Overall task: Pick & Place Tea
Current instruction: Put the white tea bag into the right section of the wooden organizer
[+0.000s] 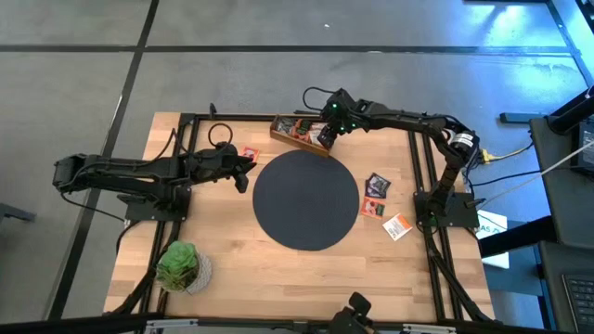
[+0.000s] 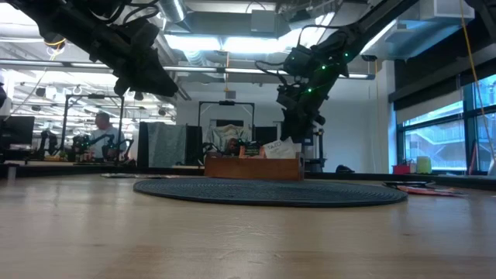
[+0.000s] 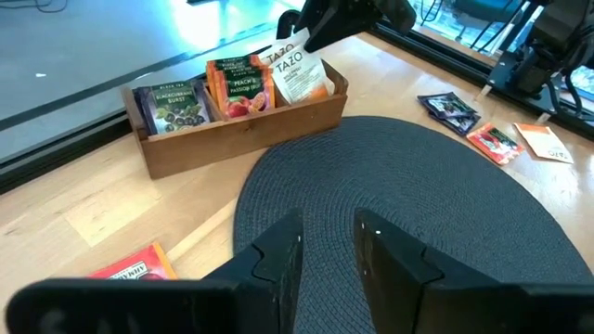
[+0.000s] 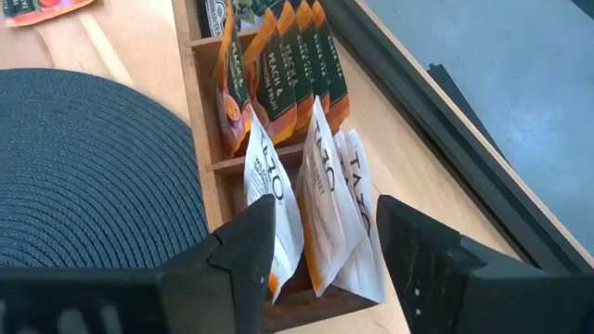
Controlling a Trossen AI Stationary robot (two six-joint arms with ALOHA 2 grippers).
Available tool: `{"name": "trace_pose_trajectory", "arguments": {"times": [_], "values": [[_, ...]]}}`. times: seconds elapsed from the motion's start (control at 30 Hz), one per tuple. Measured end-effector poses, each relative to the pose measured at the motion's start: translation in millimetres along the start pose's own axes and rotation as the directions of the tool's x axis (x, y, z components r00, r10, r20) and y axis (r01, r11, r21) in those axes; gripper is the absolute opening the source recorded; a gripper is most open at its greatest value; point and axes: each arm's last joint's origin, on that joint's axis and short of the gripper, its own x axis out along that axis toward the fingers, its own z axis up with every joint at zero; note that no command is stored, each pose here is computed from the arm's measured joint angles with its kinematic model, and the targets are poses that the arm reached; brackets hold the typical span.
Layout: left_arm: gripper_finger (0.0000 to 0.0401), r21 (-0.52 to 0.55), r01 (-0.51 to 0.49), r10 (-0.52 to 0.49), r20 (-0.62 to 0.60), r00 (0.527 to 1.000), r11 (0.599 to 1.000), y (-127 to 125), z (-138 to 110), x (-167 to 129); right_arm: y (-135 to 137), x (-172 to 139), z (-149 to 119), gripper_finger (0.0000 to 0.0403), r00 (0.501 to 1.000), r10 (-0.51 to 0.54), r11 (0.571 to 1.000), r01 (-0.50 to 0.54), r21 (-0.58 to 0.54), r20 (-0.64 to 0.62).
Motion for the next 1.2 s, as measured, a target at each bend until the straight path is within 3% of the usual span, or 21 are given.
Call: {"name": "trace_pose_trajectory", "arguments": {"times": [0.53,0.67,1.2], "values": [[0.0095,0.003,0.000,0.000,0.000,1.000,1.000,0.0,0.0,0.0,-5.4,-0.2,0.0,0.0009,1.000,-0.008,1.000,0.008,-0.010,0.000],[0.0095,0.003,-0.001,0.001,0.000,1.000,1.000,0.0,0.0,0.0,-5.7,-0.2,0.0,0.0009,1.000,-0.009,1.000,0.009,-0.009,0.000],[0.0095,0.012,-0.011,0.011,-0.020,1.000,1.000,1.0,-2.1,0.0,-23.1,-1.3,5.3,0.0002,0.997,0.040,0.978,-0.051,0.203,0.059]]}}
